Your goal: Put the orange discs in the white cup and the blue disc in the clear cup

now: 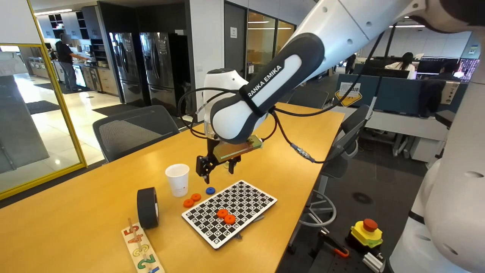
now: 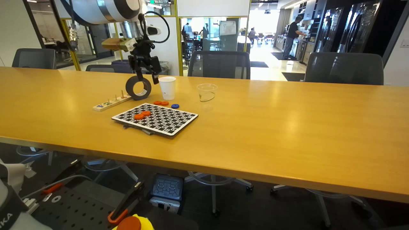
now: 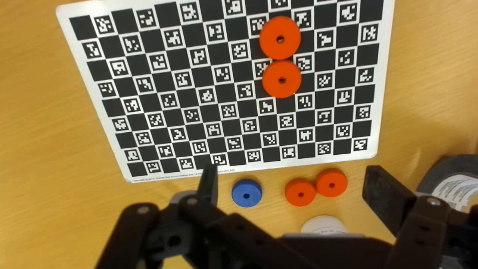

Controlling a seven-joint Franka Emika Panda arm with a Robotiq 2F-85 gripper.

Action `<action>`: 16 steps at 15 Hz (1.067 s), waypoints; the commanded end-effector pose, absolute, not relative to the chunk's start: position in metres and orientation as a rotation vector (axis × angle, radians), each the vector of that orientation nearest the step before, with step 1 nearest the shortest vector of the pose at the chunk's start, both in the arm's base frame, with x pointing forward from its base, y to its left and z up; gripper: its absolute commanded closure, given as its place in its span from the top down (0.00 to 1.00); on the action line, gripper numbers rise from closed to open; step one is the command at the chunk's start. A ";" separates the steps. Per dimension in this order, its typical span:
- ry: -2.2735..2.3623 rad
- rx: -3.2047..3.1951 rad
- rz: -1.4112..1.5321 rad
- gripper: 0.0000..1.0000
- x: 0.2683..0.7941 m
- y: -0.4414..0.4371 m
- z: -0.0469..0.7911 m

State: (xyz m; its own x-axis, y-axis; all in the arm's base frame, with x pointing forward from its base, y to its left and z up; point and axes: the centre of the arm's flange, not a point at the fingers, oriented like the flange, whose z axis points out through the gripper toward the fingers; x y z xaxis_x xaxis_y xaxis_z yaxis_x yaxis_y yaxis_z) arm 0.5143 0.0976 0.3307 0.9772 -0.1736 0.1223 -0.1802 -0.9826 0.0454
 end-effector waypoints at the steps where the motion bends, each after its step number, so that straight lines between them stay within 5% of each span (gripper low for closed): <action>1: -0.325 3.077 0.183 1.00 0.570 0.089 0.311; 16: -0.288 3.130 0.106 1.00 0.649 0.045 0.222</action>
State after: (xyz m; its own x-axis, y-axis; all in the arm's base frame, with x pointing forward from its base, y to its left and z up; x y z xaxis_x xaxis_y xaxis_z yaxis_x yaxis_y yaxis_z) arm 0.6291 0.0472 0.2252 0.9784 -0.1955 0.0674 -0.1970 -0.9803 0.0158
